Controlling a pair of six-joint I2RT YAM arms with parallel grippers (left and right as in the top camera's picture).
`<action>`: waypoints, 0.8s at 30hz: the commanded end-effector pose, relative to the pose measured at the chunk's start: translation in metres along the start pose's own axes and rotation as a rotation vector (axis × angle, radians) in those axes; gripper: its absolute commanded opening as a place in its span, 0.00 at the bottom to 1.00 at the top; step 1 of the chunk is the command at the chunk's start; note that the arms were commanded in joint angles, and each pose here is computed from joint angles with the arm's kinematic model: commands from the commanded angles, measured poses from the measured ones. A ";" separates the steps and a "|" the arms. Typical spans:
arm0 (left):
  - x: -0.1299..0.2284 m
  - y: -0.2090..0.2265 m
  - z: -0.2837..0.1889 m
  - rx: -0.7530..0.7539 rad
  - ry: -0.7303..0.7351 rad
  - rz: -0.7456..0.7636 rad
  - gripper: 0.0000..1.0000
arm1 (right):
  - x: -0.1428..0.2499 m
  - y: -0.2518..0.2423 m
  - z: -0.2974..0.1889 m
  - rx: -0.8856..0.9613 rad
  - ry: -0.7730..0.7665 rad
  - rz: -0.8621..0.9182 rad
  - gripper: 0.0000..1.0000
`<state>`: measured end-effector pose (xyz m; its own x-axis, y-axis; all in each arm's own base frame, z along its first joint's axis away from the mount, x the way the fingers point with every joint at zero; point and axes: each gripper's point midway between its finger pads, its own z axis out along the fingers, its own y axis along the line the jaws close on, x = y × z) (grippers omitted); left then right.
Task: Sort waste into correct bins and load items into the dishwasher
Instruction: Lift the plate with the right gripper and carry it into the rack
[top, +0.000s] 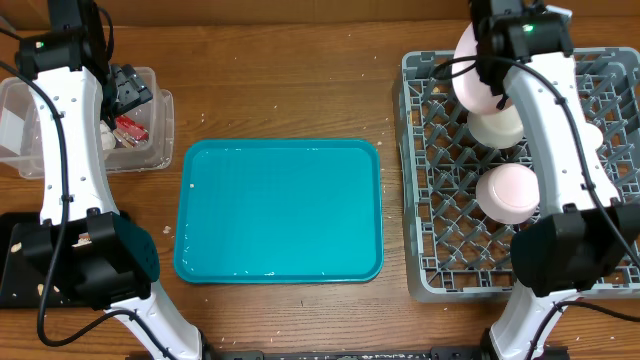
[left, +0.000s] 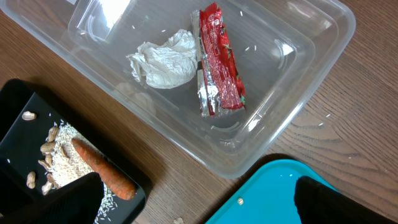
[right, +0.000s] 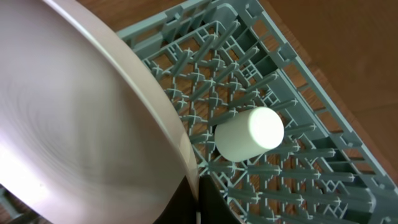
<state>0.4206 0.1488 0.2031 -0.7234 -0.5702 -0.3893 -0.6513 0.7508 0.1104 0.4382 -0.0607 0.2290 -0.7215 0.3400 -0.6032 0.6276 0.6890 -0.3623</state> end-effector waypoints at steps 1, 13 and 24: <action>-0.005 0.003 -0.015 0.003 -0.038 -0.013 1.00 | 0.004 -0.005 0.008 0.068 -0.023 -0.005 0.04; -0.005 0.003 -0.015 0.004 -0.038 -0.013 1.00 | 0.025 0.030 -0.014 0.020 -0.044 -0.070 0.04; -0.005 0.003 -0.015 0.004 -0.038 -0.013 1.00 | 0.023 0.024 -0.014 0.064 -0.070 -0.075 0.04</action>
<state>0.4206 0.1488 0.2031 -0.7234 -0.5702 -0.3893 -0.6513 0.7508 0.1104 0.4334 -0.0234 0.2149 -0.7550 0.2470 -0.6074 0.5771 0.6901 -0.4366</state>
